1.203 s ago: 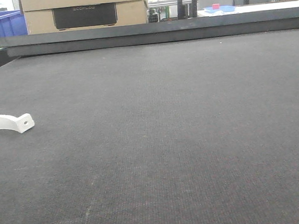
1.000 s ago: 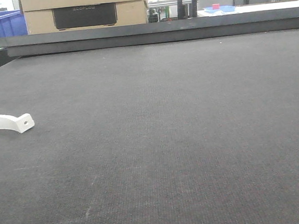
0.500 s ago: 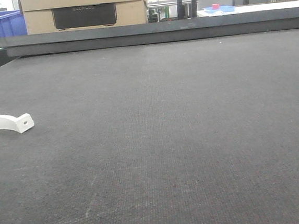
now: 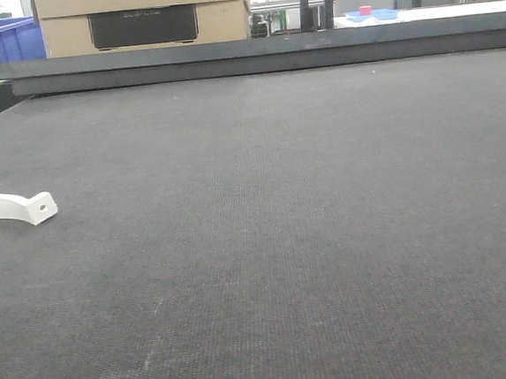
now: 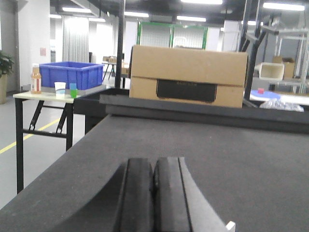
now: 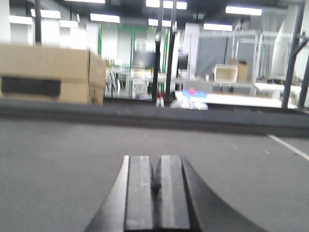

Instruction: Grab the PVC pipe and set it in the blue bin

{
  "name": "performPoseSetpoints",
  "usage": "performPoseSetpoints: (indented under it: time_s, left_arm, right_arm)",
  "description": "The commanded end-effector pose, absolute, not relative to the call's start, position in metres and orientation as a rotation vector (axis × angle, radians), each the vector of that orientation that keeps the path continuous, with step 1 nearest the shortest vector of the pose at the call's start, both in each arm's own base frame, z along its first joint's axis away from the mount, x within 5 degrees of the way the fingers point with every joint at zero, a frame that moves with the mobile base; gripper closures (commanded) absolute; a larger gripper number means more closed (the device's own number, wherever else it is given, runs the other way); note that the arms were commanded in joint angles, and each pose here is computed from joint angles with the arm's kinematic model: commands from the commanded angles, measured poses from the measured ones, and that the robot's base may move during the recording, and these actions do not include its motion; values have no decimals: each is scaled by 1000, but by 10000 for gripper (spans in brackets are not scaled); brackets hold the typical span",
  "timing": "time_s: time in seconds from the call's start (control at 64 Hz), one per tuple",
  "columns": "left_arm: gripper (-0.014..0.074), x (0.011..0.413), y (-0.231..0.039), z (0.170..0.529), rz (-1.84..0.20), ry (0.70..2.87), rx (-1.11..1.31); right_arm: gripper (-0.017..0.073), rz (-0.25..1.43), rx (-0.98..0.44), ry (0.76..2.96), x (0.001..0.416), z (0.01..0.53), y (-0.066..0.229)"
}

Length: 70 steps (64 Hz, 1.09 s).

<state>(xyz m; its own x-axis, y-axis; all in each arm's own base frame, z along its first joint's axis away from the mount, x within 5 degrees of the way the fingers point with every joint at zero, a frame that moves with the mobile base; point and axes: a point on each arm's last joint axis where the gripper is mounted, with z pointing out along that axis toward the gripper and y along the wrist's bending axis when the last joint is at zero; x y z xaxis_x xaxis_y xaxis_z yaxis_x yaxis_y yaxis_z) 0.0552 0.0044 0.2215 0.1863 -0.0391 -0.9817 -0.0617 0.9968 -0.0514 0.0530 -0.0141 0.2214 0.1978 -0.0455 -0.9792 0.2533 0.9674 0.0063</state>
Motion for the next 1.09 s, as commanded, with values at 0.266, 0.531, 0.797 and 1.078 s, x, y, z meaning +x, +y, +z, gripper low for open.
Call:
performPoseSetpoints:
  time_s: [0.266,0.531,0.797,1.078]
  left_arm:
    - [704,48,2,297,50,1377,-31]
    - [704,88,7,366,138,1710,32]
    - [704,169,15,366,195,2098,68]
    - [704,233,13,315,49,2362,12]
  right_arm:
    - [722,-119,252,1278,48,280,-13]
    - [722,-55,276,1553,79,352,-16]
    - [722,-59,286,2043,146,371,-32]
    - [722,-17,342,2385,209,316,-49]
